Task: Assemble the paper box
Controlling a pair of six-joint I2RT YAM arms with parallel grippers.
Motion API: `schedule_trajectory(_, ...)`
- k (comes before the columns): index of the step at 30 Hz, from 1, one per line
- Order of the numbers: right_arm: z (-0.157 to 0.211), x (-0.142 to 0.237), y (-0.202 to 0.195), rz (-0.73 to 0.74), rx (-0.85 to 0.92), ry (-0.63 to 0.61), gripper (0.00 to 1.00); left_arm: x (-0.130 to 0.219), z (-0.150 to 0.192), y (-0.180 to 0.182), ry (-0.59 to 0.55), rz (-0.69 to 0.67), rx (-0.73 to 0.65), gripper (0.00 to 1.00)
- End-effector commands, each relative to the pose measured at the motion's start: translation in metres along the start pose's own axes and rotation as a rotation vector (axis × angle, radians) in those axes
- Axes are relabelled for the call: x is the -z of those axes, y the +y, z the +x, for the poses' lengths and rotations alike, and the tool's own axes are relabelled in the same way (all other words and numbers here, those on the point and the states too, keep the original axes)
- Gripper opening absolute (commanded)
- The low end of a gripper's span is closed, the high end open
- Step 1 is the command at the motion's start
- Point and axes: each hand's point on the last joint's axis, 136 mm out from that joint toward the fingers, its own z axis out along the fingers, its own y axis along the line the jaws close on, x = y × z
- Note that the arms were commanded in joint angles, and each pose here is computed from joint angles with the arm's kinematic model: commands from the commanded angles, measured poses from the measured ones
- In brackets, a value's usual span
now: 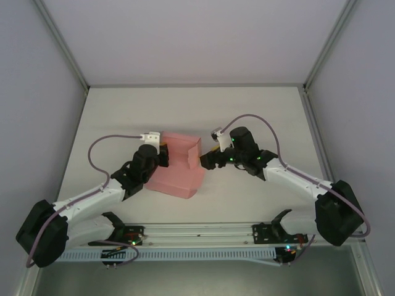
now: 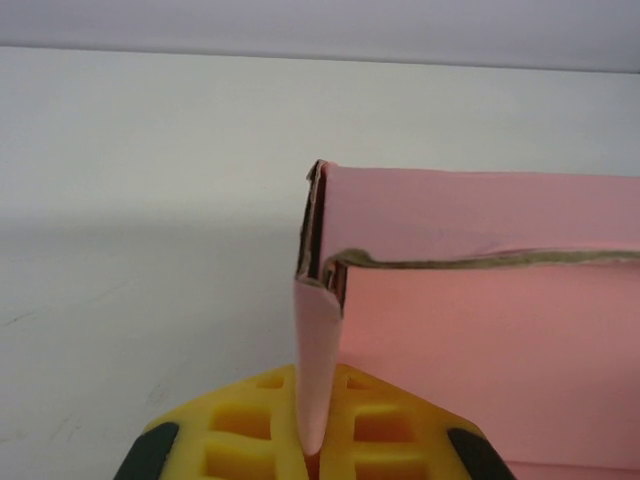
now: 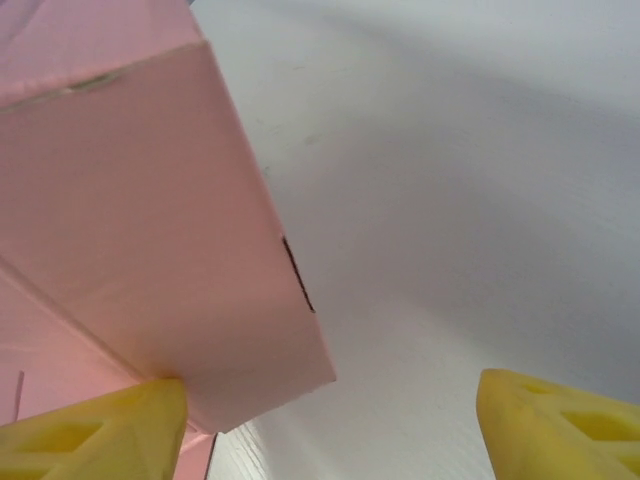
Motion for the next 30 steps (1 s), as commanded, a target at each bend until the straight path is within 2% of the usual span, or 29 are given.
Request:
schedule_trajectory(1, -0.017, -0.002, 0.008, 0.012, 0.042, -0.019, 0.75, 0.0, -0.017, -0.002, -0.047, -0.003, 0.041, 0.0)
schedule_trajectory(6, -0.018, 0.007, -0.001, 0.09, 0.015, -0.017, 0.71, 0.001, -0.014, 0.009, -0.042, -0.065, 0.03, 0.0)
schedule_trajectory(16, -0.017, 0.012, 0.02, -0.016, 0.038, -0.026, 0.7, 0.001, -0.013, 0.009, -0.04, -0.062, 0.022, 0.0)
schedule_trajectory(24, -0.032, -0.009, 0.025, -0.08, 0.053, -0.03, 0.69, 0.0, -0.013, 0.003, -0.035, -0.029, 0.029, 0.0)
schedule_trajectory(28, -0.042, -0.022, 0.013, -0.014, 0.034, -0.046, 0.67, -0.002, -0.013, 0.0, -0.031, -0.022, 0.033, 0.0)
schedule_trajectory(30, -0.047, -0.026, 0.002, 0.063, 0.026, -0.058, 0.6, -0.002, -0.014, -0.001, -0.033, -0.017, 0.033, 0.0)
